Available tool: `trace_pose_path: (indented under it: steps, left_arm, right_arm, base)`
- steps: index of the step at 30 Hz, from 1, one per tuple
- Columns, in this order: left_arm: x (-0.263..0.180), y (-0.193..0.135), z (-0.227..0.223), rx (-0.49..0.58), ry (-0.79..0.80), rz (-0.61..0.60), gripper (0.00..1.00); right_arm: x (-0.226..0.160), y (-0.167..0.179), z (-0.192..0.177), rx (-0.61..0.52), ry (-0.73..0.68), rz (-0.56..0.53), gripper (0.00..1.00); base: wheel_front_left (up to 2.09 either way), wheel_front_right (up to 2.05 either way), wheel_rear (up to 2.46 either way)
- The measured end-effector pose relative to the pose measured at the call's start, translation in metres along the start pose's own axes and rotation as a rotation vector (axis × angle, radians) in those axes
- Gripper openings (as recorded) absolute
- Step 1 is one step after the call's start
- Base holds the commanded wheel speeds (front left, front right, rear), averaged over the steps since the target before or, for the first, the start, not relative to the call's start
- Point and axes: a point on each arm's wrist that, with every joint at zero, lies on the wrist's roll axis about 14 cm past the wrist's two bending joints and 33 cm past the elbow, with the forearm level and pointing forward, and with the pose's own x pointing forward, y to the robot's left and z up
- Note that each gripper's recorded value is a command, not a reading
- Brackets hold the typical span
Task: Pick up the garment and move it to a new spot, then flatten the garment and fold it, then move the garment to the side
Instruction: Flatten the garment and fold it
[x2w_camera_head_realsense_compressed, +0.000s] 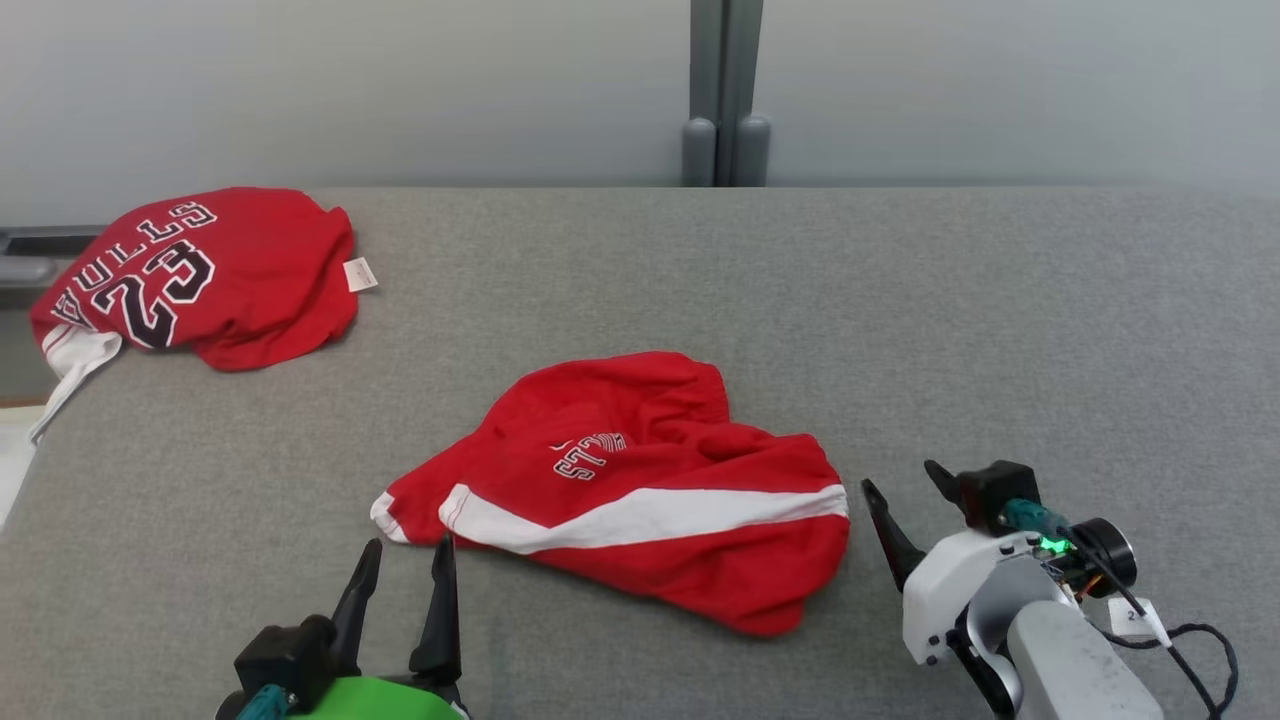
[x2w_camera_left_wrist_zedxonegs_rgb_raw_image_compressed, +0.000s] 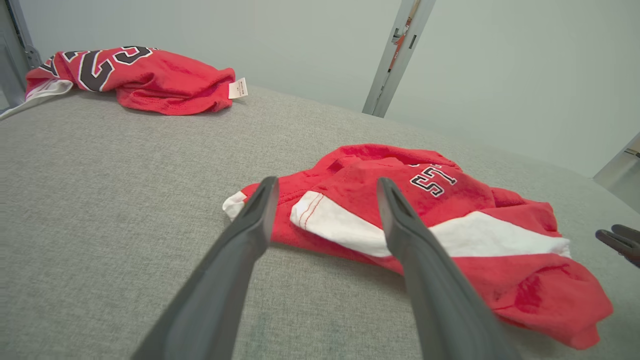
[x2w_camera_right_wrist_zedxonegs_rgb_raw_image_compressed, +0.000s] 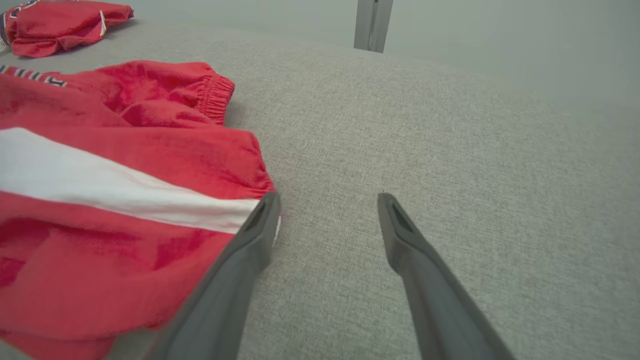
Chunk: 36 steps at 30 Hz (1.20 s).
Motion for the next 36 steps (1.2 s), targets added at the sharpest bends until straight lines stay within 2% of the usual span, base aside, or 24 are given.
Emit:
trace_pose_path:
  steps: [13,23,24,26,27,28,32,36]
  left_arm:
    - [-0.005,0.018,0.005,0.001,-0.016,0.063,1.0]
    - [-0.006,0.018,0.006,0.001,-0.02,0.063,1.0]
    - [-0.006,0.018,0.006,0.001,-0.021,0.062,1.0]
    - [-0.006,0.017,0.006,0.004,-0.021,0.061,1.0]
    - [-0.006,0.017,0.006,0.004,-0.021,0.06,1.0]
    - [-0.006,0.017,0.006,0.004,-0.021,0.061,1.0]
    - [-0.007,0.016,0.006,0.004,-0.021,0.059,1.0]
    - [-0.007,0.011,0.006,0.003,-0.022,0.042,1.0]
  right_arm:
    - [0.021,0.045,-0.037,0.003,0.197,0.141,1.0]
    - [0.019,0.052,-0.048,0.002,0.241,0.166,1.0]
    - [0.019,0.052,-0.048,-0.002,0.243,0.168,0.97]
    - [0.02,0.053,-0.048,-0.003,0.246,0.172,0.76]
    - [0.021,0.054,-0.047,-0.002,0.249,0.174,0.54]
    - [0.021,0.054,-0.047,-0.001,0.251,0.175,0.46]
    - [0.022,0.055,-0.046,0.005,0.254,0.176,0.26]
    - [0.023,0.049,-0.039,0.01,0.22,0.157,0.18]
  base:
    - [0.0,0.0,0.0]
    - [0.0,0.0,0.0]
    - [0.0,0.0,0.0]
    - [0.0,0.0,0.0]
    - [0.0,0.0,0.0]
    - [0.0,0.0,0.0]
    - [0.0,0.0,0.0]
    - [0.0,0.0,0.0]
